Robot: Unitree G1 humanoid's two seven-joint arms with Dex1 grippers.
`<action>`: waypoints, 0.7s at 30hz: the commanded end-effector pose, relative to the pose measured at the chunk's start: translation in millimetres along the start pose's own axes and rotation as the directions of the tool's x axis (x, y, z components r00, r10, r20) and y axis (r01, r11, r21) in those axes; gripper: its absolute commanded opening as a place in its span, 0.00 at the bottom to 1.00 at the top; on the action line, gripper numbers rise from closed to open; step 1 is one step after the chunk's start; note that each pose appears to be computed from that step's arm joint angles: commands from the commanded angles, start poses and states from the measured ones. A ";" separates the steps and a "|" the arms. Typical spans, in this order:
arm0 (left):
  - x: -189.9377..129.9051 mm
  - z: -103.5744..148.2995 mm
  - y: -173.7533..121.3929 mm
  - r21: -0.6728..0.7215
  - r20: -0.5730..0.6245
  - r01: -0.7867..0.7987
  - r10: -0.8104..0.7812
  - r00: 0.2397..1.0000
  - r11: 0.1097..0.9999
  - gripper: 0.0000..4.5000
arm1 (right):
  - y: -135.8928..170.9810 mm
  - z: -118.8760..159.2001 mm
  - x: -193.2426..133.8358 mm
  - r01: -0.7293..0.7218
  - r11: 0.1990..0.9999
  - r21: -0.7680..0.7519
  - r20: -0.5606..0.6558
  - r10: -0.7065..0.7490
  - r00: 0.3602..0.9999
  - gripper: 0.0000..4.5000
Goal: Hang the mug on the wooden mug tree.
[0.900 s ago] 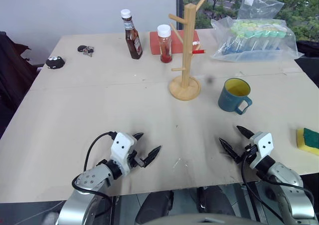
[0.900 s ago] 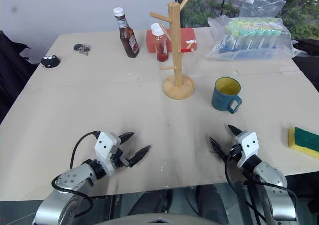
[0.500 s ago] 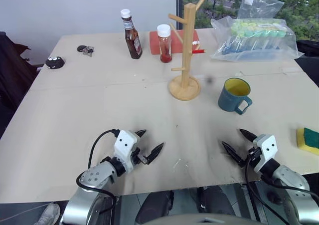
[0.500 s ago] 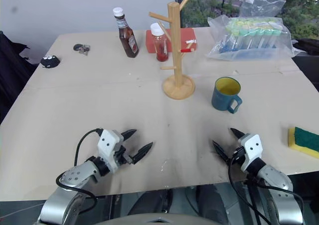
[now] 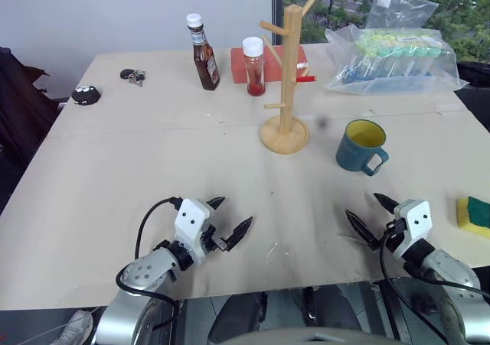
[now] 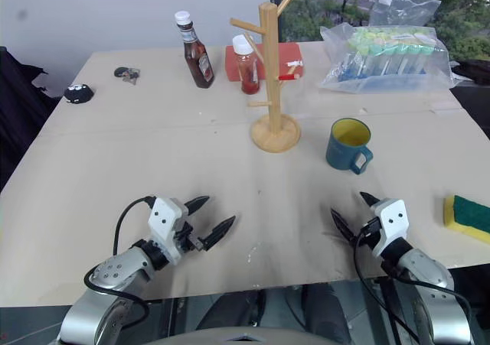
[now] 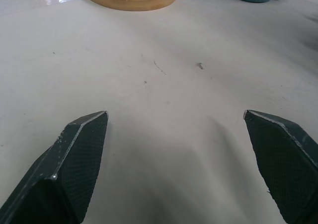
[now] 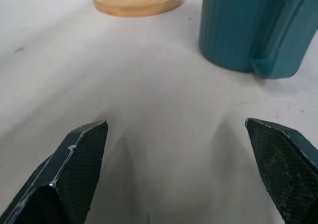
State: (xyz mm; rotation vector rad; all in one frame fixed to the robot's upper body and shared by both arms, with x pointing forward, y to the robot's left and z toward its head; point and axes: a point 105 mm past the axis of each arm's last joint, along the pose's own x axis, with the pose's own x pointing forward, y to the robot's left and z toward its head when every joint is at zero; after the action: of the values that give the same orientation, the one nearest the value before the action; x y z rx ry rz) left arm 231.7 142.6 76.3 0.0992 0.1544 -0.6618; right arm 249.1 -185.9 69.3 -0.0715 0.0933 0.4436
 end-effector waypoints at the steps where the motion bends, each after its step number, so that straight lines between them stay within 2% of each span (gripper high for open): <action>1: 0.7 24.4 -5.7 0.079 0.055 0.050 -0.055 0.997 0.996 1.00 | -9.0 22.7 7.2 0.087 0.996 0.002 0.076 -0.087 0.993 0.99; 7: 9.3 49.5 -14.1 0.190 0.061 0.180 -0.195 0.979 0.965 1.00 | -23.2 34.4 18.0 0.224 0.972 0.067 0.086 -0.229 0.970 0.99; 12: 10.1 80.2 -32.1 0.239 0.054 0.372 -0.395 0.917 0.897 1.00 | -38.5 45.0 28.5 0.374 0.922 0.102 0.099 -0.384 0.918 0.99; 17: 7.1 94.9 -40.1 0.236 0.041 0.450 -0.471 0.881 0.861 1.00 | -43.5 47.3 32.2 0.437 0.894 0.096 0.099 -0.446 0.890 0.99; 21: 7.1 96.3 -43.1 0.238 0.015 0.471 -0.488 0.873 0.850 1.00 | -45.7 44.2 34.1 0.471 0.879 0.076 0.080 -0.476 0.876 0.99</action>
State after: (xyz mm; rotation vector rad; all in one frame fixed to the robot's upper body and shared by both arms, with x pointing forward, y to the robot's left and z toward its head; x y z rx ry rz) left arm 226.9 95.9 158.0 0.2340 0.0653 -1.1581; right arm 301.1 -208.3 103.2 -0.0054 0.0216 -0.0319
